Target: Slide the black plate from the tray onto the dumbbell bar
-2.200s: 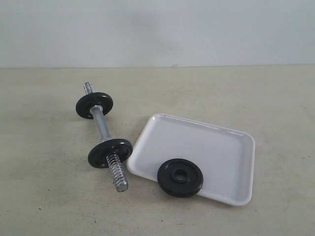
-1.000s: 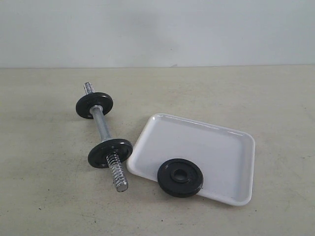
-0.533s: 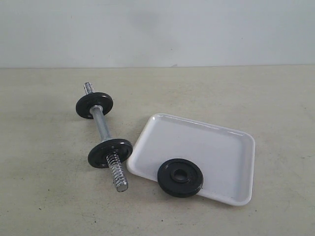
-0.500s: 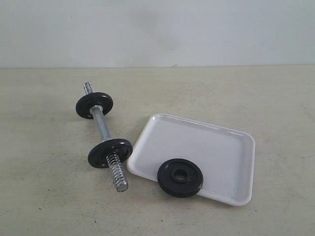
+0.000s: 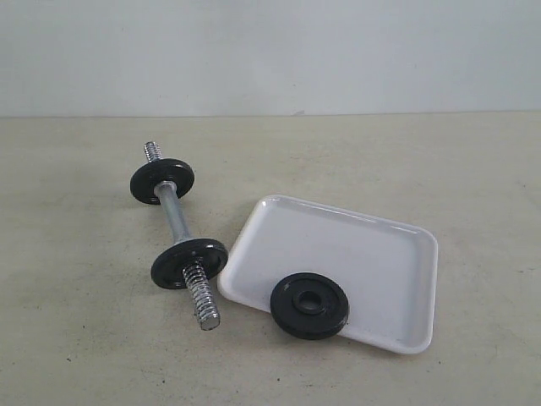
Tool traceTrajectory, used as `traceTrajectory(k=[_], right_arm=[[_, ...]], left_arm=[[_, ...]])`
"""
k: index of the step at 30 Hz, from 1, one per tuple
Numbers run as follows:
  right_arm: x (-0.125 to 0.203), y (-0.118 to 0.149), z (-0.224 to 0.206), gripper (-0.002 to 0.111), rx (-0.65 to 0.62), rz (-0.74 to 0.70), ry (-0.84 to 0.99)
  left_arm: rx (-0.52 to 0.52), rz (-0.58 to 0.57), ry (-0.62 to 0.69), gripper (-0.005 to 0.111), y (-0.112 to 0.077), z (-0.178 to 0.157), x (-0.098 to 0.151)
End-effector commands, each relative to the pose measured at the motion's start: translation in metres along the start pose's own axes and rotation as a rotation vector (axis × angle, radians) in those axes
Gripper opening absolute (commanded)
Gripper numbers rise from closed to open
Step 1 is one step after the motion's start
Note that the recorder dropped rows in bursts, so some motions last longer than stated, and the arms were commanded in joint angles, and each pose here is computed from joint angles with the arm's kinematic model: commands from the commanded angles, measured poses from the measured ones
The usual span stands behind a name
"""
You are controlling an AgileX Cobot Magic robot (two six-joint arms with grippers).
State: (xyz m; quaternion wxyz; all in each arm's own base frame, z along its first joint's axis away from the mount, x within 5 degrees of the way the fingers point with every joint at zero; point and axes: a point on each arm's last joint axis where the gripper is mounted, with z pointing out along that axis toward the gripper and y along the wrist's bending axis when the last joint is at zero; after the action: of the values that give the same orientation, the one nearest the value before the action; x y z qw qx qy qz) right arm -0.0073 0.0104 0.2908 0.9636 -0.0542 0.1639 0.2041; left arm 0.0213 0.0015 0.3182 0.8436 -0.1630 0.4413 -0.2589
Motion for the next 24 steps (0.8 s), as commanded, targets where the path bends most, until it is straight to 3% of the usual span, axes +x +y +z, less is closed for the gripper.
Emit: traceTrajectory(k=[1, 4, 5, 6, 7, 9, 10, 11, 12, 17, 24], right_arm=[[0.007, -0.003, 0.000, 0.006, 0.031, 0.024, 0.077], [0.022, -0.002, -0.002, 0.007, 0.056, 0.231, 0.244], [0.026, 0.000, 0.000, 0.010, 0.046, 0.305, 0.315], [0.026, 0.003, 0.002, 0.012, 0.014, 0.286, 0.337], [0.024, 0.008, 0.005, 0.015, -0.041, 0.251, 0.351], [0.020, 0.009, 0.012, 0.024, -0.050, 0.275, 0.364], [0.019, 0.010, 0.014, 0.028, -0.058, 0.267, 0.363], [0.016, 0.011, 0.017, 0.040, -0.071, 0.270, 0.367], [0.015, 0.012, 0.019, 0.047, -0.075, 0.279, 0.367], [0.016, 0.010, 0.021, 0.102, -0.043, 0.303, 0.401], [0.017, 0.012, 0.020, 0.105, -0.054, 0.320, 0.418]], left_arm=[[-0.060, 0.133, 0.122, 0.004, 0.006, -0.001, 0.010], [-0.084, 0.133, 0.153, 0.013, 0.008, -0.001, 0.012], [-0.085, 0.129, 0.153, 0.026, 0.008, -0.001, 0.012], [-0.087, 0.125, 0.154, 0.035, 0.008, -0.001, 0.012], [-0.101, 0.117, 0.171, 0.052, 0.009, -0.002, 0.014], [-0.129, 0.098, 0.202, 0.073, 0.012, -0.002, 0.017], [-0.136, 0.099, 0.210, 0.076, 0.013, -0.003, 0.017], [-0.139, 0.099, 0.215, 0.080, 0.013, -0.002, 0.018], [-0.140, 0.099, 0.216, 0.081, 0.013, -0.002, 0.018], [-0.144, 0.090, 0.219, 0.081, 0.013, -0.002, 0.018], [-0.156, 0.034, 0.222, 0.081, 0.014, -0.002, 0.019]])
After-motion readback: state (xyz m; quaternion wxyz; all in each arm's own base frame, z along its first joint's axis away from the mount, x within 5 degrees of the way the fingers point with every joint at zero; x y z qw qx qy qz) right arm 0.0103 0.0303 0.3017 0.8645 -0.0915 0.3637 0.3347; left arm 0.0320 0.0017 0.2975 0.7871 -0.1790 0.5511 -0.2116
